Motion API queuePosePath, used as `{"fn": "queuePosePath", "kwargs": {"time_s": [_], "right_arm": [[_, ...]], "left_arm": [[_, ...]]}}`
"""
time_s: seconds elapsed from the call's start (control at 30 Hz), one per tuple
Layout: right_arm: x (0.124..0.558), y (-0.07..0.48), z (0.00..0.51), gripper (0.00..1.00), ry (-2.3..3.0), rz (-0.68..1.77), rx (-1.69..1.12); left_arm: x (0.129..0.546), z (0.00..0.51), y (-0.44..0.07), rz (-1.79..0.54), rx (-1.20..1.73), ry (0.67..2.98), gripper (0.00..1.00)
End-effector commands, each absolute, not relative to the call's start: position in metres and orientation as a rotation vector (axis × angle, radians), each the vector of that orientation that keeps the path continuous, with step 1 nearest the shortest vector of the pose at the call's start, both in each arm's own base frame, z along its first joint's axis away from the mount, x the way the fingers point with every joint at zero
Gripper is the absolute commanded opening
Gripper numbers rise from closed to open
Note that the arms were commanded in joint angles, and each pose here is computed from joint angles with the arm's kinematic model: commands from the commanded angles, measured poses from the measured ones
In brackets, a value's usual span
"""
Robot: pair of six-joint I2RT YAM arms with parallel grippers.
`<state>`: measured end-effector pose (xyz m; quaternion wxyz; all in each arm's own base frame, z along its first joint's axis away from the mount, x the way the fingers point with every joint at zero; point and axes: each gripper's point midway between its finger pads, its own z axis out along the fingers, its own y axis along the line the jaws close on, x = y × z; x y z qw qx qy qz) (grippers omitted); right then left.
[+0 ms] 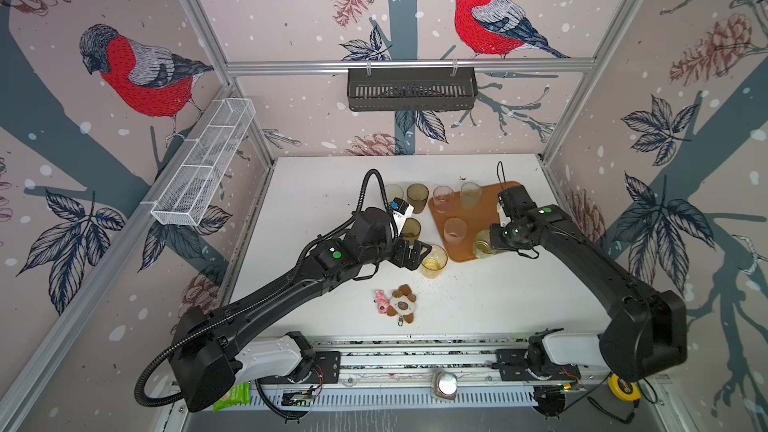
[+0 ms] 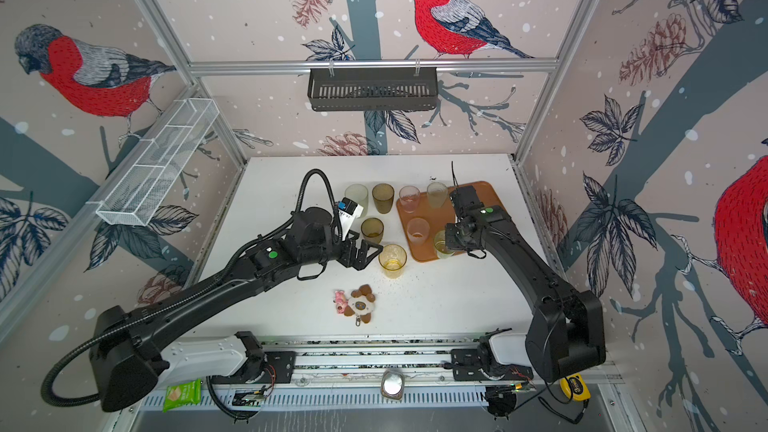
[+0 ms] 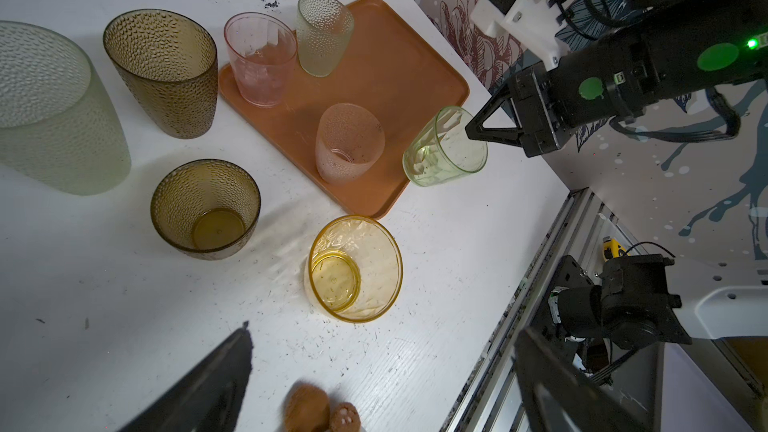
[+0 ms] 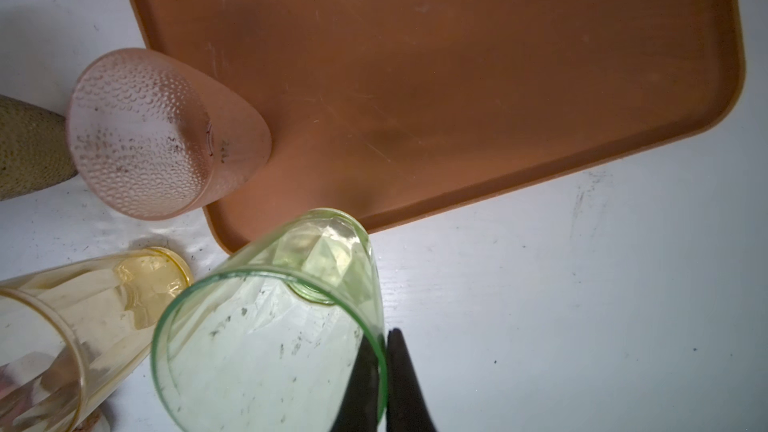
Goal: Place the glasses into the tray
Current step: 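Carry the clear green glass over the tray beside the frosted pink cup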
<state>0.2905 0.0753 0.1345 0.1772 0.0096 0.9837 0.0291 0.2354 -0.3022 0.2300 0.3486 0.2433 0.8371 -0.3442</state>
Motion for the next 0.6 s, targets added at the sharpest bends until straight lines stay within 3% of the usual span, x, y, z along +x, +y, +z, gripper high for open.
{"fn": "queuePosePath", "kwargs": {"time_s": [0.0, 0.57], "right_arm": [[0.297, 0.067, 0.137, 0.03, 2.774, 0.053, 0.023], [0.339, 0.044, 0.141, 0.03, 2.736, 0.064, 0.084]], "left_arm": [[0.235, 0.238, -0.306, -0.91, 0.651, 2.138, 0.97], [0.25, 0.237, -0.316, -0.868, 0.644, 2.173, 0.98]]}}
